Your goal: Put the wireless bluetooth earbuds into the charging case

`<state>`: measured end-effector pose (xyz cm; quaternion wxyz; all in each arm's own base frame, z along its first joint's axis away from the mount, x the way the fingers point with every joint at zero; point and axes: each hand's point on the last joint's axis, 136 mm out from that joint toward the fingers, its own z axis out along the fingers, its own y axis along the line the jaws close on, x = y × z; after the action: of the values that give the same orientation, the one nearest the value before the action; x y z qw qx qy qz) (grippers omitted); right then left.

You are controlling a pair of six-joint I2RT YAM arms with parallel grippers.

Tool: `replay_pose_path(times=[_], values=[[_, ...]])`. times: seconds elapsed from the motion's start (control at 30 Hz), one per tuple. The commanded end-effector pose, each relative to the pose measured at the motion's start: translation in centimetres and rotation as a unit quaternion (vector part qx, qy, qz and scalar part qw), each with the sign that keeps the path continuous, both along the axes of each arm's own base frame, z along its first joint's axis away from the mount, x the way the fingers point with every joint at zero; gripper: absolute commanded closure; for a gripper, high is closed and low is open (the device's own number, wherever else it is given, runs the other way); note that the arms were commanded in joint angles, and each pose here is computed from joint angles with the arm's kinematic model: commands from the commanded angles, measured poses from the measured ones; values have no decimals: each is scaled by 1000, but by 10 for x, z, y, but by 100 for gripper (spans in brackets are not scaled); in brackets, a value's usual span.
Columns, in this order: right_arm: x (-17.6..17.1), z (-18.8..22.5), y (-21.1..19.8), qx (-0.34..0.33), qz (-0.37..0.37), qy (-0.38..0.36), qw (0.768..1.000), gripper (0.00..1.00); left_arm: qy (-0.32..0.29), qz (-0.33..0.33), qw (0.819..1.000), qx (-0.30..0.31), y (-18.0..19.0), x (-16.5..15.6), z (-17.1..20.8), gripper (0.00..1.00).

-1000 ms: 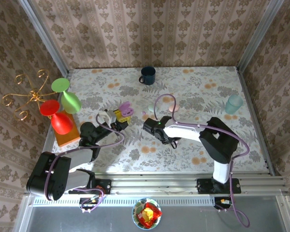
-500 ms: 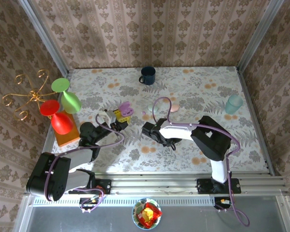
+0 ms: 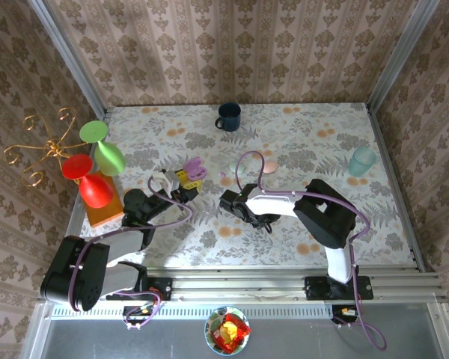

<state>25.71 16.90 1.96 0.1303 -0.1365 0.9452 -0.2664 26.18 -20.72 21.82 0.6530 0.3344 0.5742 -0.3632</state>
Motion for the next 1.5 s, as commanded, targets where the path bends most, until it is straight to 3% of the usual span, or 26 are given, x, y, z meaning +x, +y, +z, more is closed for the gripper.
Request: replay_pose_path(times=[0.0, 0.27, 0.5, 0.63, 0.77, 1.13, 1.33, 1.47], values=[[0, -3, -3, -16, -1, 0, 1000, 81, -34, -10, 999, -12, 0, -5, 20, 65], [6, 12, -1, 12, -5, -20, 1000, 84, -35, -13, 999, -7, -2, -3, 17, 65], [12, 35, 15, 187, -33, -60, 980, 83, -40, -22, 999, -1, -8, -5, 15, 65], [13, 51, 26, 319, -57, -66, 944, 84, -45, -33, 998, 5, -18, -8, 14, 65], [17, 74, 29, 434, -87, -77, 893, 84, -49, -46, 998, 10, -29, -10, 12, 65], [12, 150, 46, 616, -62, -100, 779, 84, -58, -113, 992, 28, -73, -21, 4, 65], [7, 187, 60, 660, -21, -104, 744, 84, -61, -135, 988, 33, -90, -22, 1, 65], [4, 202, 69, 658, 8, -99, 746, 84, -64, -151, 986, 40, -102, -27, -4, 65]])
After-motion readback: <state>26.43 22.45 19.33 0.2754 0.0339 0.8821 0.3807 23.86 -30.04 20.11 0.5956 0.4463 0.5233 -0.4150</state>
